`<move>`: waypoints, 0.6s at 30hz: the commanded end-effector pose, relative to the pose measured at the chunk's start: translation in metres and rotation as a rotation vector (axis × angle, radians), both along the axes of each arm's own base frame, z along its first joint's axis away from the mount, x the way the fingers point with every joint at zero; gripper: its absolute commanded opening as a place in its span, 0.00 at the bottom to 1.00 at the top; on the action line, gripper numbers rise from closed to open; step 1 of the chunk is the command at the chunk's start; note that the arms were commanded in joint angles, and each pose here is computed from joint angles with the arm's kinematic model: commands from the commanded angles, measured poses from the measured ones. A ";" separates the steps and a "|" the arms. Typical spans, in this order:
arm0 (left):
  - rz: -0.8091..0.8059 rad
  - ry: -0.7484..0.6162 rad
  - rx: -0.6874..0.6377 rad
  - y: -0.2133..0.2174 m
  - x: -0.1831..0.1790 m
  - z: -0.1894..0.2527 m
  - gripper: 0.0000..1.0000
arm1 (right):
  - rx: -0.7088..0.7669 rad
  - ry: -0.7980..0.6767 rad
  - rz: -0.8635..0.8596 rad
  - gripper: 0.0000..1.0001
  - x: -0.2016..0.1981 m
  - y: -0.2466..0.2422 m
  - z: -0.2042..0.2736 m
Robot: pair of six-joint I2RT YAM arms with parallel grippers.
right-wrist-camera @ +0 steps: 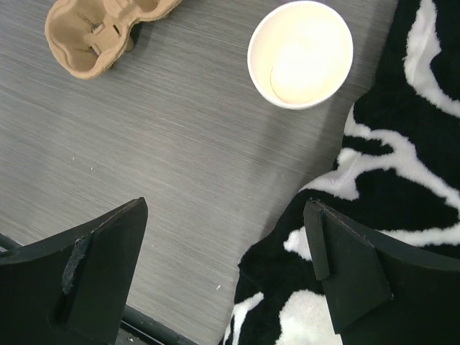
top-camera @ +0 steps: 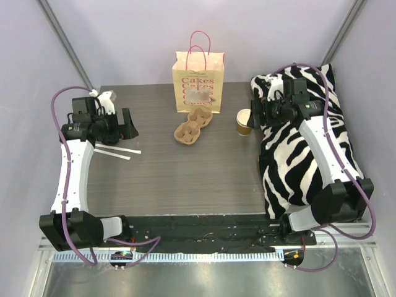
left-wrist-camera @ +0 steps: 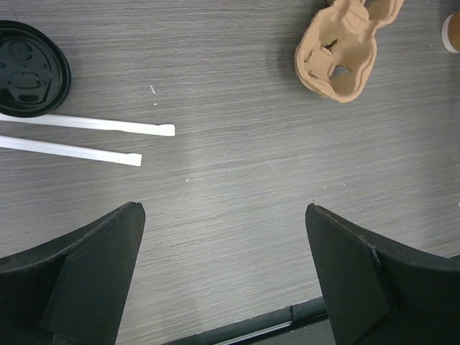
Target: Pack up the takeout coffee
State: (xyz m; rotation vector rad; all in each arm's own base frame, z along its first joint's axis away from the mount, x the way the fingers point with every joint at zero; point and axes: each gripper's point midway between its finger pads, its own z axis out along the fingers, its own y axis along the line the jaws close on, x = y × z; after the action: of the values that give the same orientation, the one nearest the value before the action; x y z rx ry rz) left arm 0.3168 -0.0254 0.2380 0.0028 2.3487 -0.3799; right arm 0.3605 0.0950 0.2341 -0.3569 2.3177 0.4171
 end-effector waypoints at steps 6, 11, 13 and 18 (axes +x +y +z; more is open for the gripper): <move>0.093 -0.069 0.032 0.013 0.009 0.025 1.00 | -0.072 -0.107 -0.012 1.00 0.048 -0.005 0.041; 0.074 -0.075 0.013 0.009 0.010 0.027 1.00 | -0.083 -0.056 -0.046 1.00 0.067 -0.007 0.039; 0.074 -0.078 0.015 0.009 0.010 0.028 1.00 | -0.079 -0.033 -0.059 1.00 0.075 -0.006 0.031; 0.068 -0.072 -0.003 0.006 0.012 0.026 1.00 | -0.116 0.023 -0.101 0.98 0.091 -0.014 0.007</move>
State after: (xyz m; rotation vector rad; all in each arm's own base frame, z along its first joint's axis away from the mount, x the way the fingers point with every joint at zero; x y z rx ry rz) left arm 0.3193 -0.0174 0.2426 -0.0668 2.3450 -0.3312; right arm 0.4423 0.0905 0.2460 -0.3388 2.3419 0.2934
